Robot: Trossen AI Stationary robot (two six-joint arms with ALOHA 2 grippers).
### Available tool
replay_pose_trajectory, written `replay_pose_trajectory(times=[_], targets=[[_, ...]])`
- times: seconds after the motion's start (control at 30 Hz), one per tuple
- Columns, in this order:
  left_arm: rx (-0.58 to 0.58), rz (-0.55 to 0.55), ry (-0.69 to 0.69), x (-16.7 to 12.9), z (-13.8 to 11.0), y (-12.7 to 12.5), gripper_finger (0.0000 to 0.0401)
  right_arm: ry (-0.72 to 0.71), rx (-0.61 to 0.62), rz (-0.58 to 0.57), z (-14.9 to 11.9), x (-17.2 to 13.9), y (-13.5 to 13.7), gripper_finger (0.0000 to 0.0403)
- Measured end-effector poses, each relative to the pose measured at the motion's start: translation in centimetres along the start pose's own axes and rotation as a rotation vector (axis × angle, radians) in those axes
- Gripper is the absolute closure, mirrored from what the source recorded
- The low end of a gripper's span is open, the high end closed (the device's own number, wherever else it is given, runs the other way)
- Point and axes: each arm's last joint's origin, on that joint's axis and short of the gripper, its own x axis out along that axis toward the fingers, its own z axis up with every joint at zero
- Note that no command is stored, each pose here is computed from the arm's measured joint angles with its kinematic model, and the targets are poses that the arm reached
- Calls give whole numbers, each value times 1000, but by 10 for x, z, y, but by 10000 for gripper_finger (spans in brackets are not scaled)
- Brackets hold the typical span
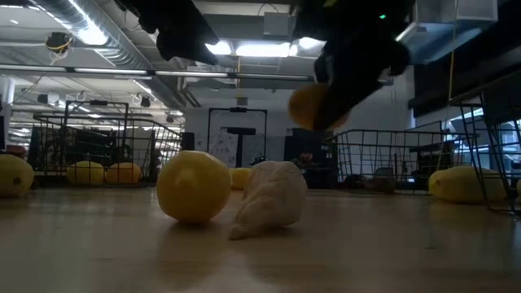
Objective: Sort produce into baskets
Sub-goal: Put the yellow lemon into the top left wire basket
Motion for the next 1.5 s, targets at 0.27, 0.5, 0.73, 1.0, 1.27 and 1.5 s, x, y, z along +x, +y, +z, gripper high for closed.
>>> replay_pose_trajectory(times=[0.27,0.5,0.73,1.0,1.27,1.5], targets=[[-117,-24,-70,0,7,-2,158,-116,110,-30,13,5,-14,152],[-295,-10,-79,1,9,3,157,-226,110,-198,23,2,-18,152],[-442,-1,-105,3,13,9,157,-358,105,-310,37,-3,-21,152],[-464,-30,-162,7,18,7,157,-445,84,-343,46,-7,-23,152],[-462,1,-157,13,16,6,157,-449,52,-356,47,-7,-22,152],[-465,21,-160,13,16,9,149,-465,59,-349,48,-7,-22,152]])
